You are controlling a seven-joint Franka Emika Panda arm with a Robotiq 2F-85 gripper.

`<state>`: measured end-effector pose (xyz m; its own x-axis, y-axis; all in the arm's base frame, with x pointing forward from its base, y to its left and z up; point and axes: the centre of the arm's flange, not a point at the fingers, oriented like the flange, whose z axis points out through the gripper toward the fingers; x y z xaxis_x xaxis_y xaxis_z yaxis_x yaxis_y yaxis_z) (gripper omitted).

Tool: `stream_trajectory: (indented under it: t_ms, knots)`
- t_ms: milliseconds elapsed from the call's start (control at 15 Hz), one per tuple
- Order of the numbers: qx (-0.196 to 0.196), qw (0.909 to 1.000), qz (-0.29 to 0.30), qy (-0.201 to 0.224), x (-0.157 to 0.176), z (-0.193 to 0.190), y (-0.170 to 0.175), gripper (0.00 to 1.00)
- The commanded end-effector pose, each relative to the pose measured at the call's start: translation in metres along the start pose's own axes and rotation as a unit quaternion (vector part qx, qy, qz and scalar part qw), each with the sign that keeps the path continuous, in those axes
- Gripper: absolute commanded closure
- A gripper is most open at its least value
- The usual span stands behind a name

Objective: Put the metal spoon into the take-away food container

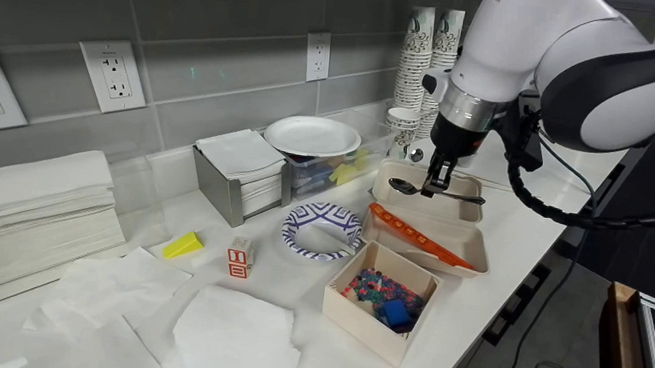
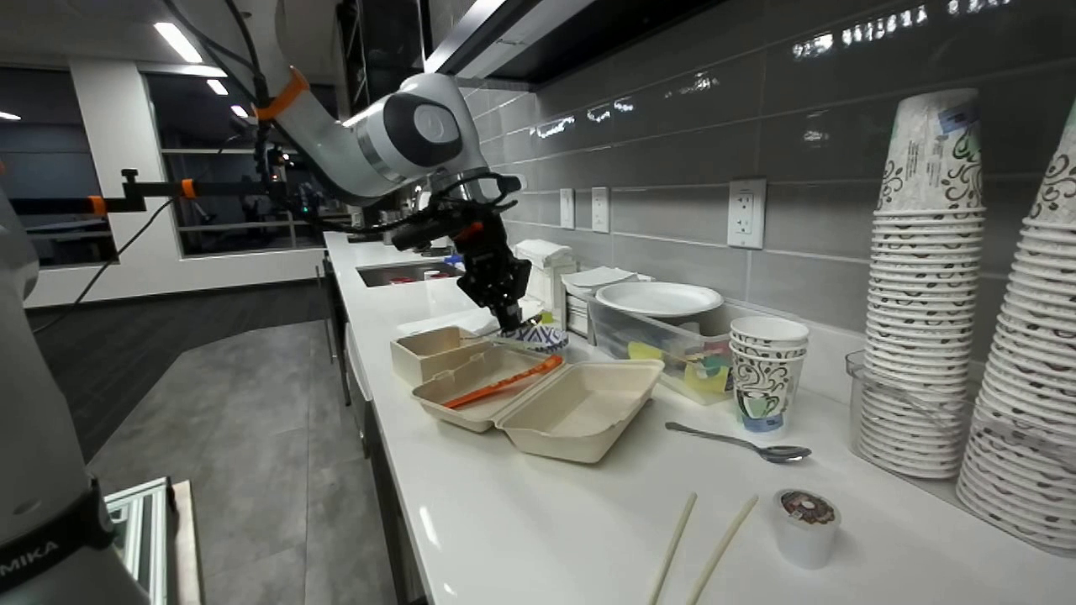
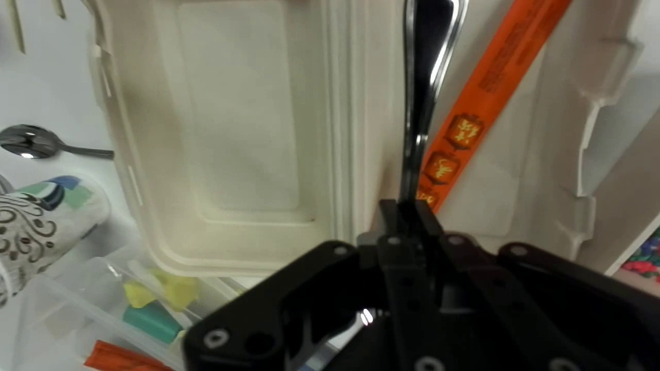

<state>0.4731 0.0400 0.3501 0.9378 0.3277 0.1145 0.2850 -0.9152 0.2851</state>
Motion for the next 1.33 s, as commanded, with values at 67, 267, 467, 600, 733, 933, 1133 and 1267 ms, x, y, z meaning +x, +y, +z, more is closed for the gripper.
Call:
stream_trajectory:
  t_ms: [67, 267, 467, 600, 733, 933, 1133, 1267]
  knots:
    - [0.059, 0.9972, -0.046, -0.001, 0.004, 0.021, 0.0, 0.98]
    - [0.083, 0.9954, -0.046, 0.014, 0.004, 0.033, -0.003, 0.98]
    - [0.087, 0.9948, -0.041, 0.033, 0.005, 0.045, -0.002, 0.98]
    - [0.096, 0.9939, -0.042, 0.033, 0.002, 0.053, -0.004, 0.98]
    - [0.101, 0.9934, -0.042, 0.035, -0.002, 0.062, -0.005, 0.98]
    - [0.114, 0.9915, -0.042, 0.046, -0.005, 0.069, -0.007, 0.94]
    - [0.115, 0.9911, -0.038, 0.056, -0.005, 0.058, -0.005, 0.61]
    - [0.105, 0.9928, -0.028, 0.05, -0.003, 0.038, -0.001, 0.45]
